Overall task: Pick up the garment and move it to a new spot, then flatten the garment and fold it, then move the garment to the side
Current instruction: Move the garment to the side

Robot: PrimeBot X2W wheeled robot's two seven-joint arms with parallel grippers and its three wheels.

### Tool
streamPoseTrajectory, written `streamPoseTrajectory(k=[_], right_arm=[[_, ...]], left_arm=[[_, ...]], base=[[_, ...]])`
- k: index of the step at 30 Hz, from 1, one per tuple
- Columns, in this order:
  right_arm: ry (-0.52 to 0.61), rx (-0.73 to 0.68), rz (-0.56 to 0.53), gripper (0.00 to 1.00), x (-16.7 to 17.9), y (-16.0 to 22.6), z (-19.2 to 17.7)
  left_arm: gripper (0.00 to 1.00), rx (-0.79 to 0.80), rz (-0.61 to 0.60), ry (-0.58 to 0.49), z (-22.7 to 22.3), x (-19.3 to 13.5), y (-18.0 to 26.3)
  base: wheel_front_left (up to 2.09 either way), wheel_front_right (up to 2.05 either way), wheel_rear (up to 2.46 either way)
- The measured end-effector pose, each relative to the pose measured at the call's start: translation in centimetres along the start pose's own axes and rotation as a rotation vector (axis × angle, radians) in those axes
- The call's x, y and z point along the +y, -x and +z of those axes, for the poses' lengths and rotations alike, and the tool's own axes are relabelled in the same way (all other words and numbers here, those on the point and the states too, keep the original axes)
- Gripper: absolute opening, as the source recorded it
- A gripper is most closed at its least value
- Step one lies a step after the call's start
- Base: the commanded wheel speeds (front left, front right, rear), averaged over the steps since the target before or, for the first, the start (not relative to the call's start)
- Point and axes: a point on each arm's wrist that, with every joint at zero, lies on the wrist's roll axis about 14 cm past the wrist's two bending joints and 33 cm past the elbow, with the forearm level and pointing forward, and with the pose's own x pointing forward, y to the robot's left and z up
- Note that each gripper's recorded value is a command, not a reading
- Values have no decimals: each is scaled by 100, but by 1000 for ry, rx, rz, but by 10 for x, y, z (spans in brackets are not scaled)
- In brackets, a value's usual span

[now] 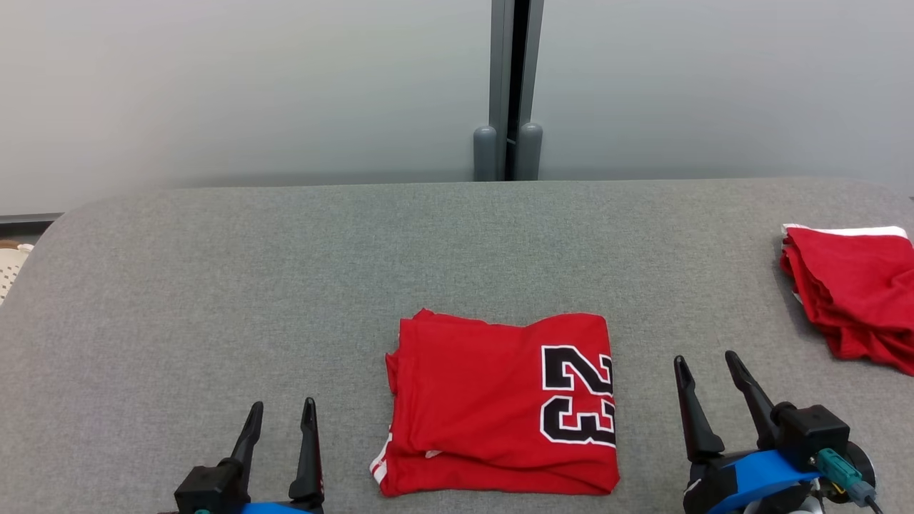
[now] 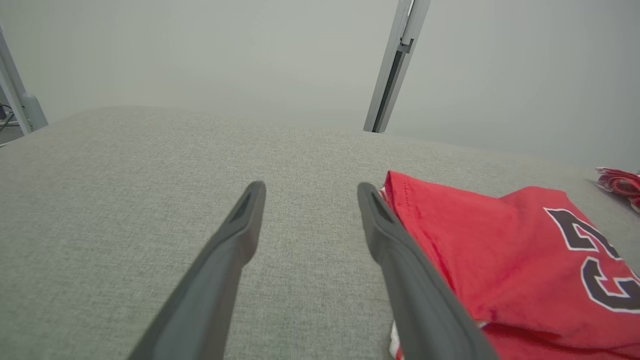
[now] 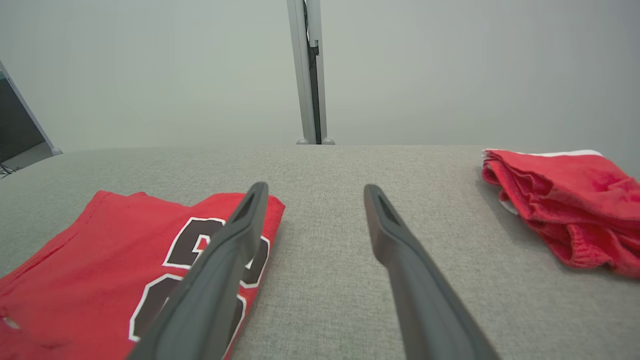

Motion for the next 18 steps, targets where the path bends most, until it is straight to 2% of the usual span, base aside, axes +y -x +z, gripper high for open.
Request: streamPoseTrajectory(k=[10,18], right_arm=[[-2,6,10,100,4,2,-2],[37,112,21,100,4,-7,-25]], left_arm=[[100,-2,1,-3,0,0,3],[100,0,10,-15,-1,3,3]], base=[[0,0,0],[0,0,0]])
